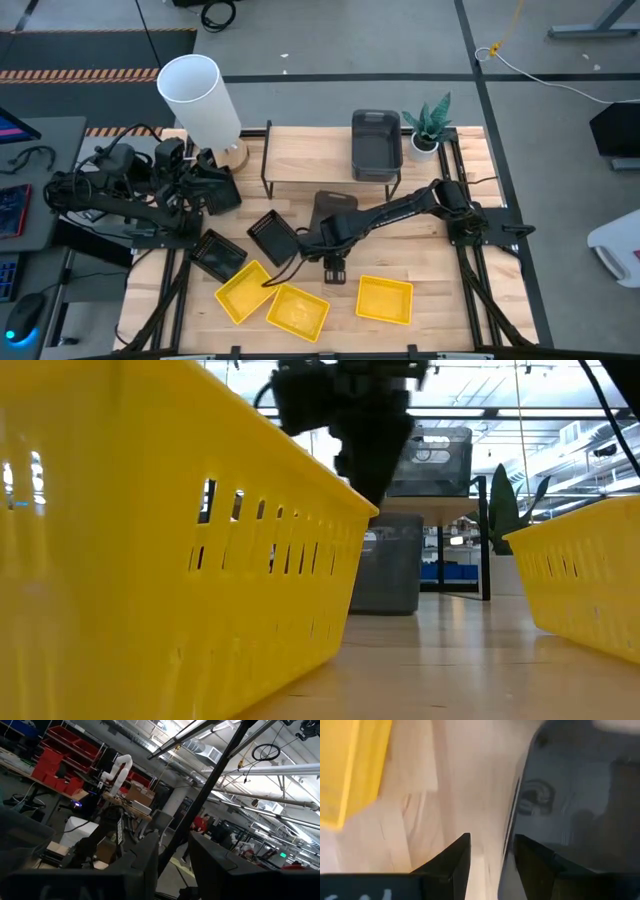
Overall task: Stack baskets on shelf by color
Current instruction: Stack the black bin on top of the black bin on the shelf
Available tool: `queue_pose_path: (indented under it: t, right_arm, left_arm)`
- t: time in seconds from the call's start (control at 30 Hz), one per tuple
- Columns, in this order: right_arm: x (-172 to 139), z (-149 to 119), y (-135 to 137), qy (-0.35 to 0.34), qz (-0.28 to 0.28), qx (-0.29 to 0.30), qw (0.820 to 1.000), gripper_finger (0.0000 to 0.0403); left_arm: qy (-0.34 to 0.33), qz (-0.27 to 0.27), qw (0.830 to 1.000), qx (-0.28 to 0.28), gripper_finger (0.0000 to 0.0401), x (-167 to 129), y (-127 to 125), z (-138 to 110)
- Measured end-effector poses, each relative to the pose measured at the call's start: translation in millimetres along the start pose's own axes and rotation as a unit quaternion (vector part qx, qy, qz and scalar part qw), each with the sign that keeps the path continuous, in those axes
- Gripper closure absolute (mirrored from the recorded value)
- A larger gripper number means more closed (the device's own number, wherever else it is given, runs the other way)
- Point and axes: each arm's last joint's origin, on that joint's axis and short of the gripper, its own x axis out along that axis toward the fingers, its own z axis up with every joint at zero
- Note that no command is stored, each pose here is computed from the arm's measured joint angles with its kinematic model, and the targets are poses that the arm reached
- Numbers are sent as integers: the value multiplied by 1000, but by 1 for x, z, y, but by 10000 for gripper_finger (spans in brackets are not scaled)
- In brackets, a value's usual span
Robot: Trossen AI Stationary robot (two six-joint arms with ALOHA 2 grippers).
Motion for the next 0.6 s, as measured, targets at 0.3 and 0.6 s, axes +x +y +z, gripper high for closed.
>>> queue_pose_path:
  t: [0.3, 0.6]
  right_arm:
    - [24, 4, -5, -67, -40, 28, 997, 250]
    - [46, -11, 1, -58, -79, 35, 995, 289]
  left_arm:
    - [0, 0, 1000, 0, 287, 0, 0, 0]
    - [2, 1, 1000, -3, 287, 0, 0, -1]
